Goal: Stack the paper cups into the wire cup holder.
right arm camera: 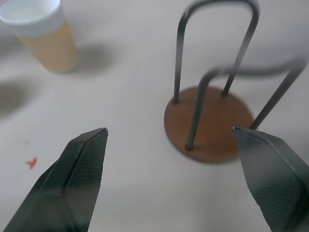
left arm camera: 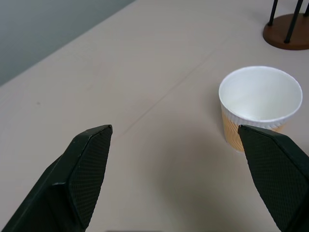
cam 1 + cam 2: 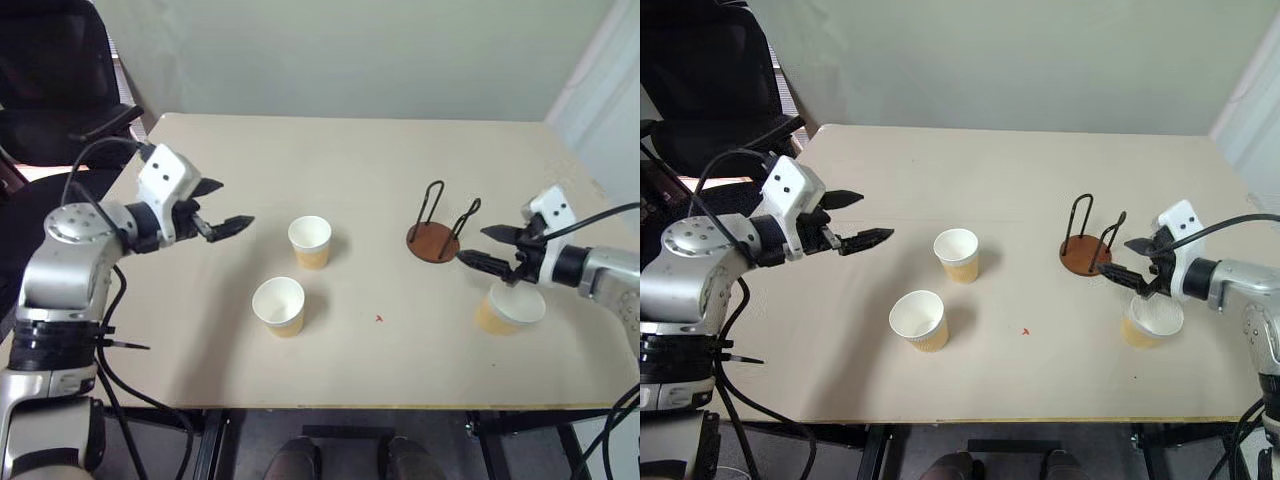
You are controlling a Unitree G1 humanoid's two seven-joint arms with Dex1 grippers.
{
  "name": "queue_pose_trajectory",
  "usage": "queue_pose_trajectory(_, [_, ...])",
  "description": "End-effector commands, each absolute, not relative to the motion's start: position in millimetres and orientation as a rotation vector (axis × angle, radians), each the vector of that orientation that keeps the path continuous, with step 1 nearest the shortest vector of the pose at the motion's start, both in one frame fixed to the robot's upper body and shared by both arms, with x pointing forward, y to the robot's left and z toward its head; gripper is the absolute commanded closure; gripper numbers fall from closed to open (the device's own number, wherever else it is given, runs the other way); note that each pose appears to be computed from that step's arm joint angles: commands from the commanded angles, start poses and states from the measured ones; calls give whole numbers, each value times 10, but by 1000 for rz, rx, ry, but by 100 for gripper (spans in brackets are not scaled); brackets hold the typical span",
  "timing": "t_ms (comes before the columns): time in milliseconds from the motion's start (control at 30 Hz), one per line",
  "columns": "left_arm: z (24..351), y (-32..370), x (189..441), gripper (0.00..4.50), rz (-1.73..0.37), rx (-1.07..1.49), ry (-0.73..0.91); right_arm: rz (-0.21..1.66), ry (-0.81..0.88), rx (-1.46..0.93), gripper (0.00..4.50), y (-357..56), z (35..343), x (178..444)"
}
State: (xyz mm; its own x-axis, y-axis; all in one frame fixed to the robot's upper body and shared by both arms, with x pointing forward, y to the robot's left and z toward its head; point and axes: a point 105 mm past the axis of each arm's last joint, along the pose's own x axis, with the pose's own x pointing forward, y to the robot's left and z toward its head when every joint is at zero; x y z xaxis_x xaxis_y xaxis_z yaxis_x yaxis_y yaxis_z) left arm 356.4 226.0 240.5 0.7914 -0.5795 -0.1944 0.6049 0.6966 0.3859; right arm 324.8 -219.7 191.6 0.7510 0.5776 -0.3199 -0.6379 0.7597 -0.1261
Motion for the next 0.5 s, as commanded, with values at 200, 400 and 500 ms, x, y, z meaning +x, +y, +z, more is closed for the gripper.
queue_pose_trajectory(200, [2582,2083,3610,3,-713,443,-23,603,197,-274,23,-2290,2207,3184])
queue_pose_trajectory(400, [2634,1856,3611,3,-845,422,-41,553,244,-272,23,-2443,2312,3059])
queue_pose_trajectory(500, [2668,1716,3587,3,-929,429,-52,548,255,-269,23,-2450,2374,3005])
